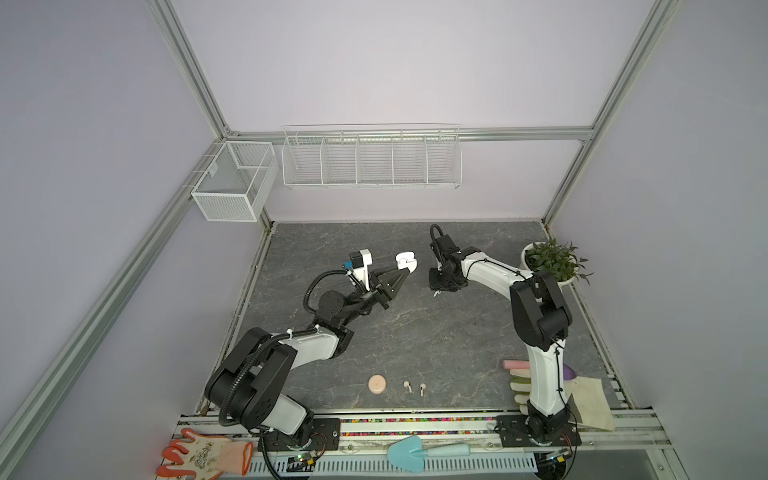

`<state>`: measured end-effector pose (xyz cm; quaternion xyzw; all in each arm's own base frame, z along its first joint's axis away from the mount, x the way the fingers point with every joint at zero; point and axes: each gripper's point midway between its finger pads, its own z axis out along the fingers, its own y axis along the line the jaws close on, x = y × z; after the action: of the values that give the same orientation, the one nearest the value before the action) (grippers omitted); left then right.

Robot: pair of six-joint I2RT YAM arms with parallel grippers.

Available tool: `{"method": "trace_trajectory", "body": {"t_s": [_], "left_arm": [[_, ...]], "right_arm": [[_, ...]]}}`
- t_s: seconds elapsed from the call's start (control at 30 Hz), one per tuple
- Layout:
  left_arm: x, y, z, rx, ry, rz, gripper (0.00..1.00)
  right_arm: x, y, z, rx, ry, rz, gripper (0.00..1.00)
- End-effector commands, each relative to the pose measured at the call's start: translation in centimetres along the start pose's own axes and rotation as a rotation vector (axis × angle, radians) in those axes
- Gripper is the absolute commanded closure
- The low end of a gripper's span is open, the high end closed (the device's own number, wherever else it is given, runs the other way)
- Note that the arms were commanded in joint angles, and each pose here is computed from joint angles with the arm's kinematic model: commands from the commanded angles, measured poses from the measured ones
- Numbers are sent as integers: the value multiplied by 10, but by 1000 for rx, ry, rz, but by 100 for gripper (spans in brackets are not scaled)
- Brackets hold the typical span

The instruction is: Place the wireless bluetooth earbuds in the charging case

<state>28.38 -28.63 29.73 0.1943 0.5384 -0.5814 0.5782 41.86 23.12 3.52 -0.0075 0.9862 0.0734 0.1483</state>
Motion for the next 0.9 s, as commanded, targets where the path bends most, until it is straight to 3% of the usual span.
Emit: {"method": "trace_trajectory", "body": {"t_s": [0.0, 0.33, 0.87], "left_arm": [[-5, -3, -2, 18, -18, 22, 100], [-7, -2, -5, 12, -23, 27, 100], [-11, -3, -5, 12, -33, 38, 100]], "right_arm": [[6, -5, 2, 52, 30, -23, 57], [13, -7, 7, 69, 58, -51, 67], [17, -3, 10, 70, 71, -81, 67]]}}
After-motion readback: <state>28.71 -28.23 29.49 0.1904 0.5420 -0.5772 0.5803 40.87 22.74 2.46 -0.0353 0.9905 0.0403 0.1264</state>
